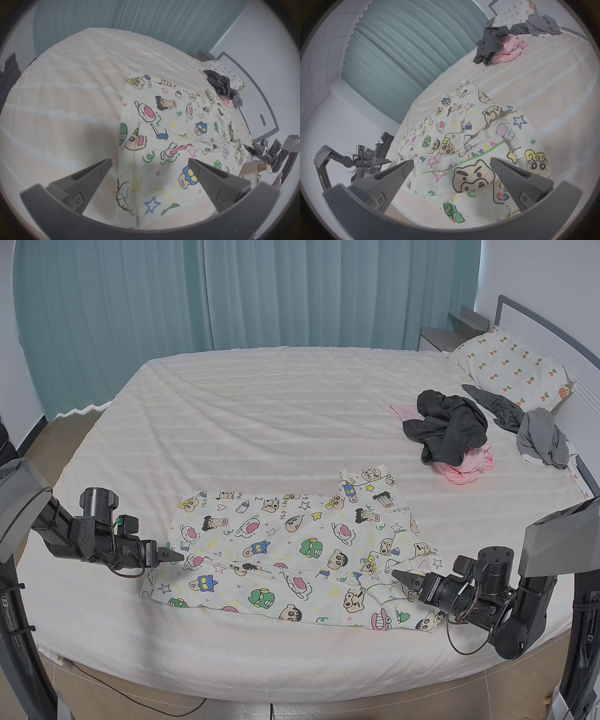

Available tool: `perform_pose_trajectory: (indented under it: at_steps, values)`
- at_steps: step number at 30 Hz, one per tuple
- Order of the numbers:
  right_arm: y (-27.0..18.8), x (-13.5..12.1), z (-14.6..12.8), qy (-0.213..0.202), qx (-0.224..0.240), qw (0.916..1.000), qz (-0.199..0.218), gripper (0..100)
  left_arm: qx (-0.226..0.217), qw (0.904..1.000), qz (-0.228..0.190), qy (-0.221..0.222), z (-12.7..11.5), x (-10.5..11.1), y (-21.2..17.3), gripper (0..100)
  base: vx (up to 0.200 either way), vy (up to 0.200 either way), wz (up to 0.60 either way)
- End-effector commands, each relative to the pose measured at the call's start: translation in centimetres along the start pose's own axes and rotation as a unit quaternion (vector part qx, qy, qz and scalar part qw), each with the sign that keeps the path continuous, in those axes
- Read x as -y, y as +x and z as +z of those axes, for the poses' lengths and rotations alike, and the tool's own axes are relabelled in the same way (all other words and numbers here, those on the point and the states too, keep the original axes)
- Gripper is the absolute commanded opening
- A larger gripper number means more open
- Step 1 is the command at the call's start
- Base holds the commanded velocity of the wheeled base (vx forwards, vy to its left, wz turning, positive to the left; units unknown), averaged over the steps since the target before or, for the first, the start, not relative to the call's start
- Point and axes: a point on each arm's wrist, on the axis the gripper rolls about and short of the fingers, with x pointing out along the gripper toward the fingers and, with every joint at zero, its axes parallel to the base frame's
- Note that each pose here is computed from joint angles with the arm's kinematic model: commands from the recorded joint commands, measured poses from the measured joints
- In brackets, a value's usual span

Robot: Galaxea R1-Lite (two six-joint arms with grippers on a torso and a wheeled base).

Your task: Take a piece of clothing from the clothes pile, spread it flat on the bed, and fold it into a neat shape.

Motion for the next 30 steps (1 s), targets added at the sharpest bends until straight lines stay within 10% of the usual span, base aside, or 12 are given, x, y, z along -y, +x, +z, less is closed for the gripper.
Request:
perform_pose_trajectory:
  at_steps: [1,19,20,30]
  values:
    - [0.0,-0.1,0.1,-0.001,0.005,1.0000,0.004,100,-0.015,0.9999,-0.005,0.000,-0.6,0.1,1.2,100,0.000,0.000,0.00]
    - [0.0,-0.1,0.0,-0.001,0.003,1.0000,0.004,100,-0.015,0.9998,0.010,0.004,-0.4,0.0,1.7,100,0.000,0.000,0.00]
    - [0.0,-0.1,0.0,-0.001,0.004,1.0000,0.005,100,-0.017,0.9998,0.010,0.003,-0.5,0.0,1.7,0,0.000,0.000,0.00]
    - [0.1,-0.1,0.0,-0.002,0.003,1.0000,0.005,100,-0.028,0.9994,0.016,-0.010,-1.4,-0.4,1.1,0,0.000,0.000,0.00]
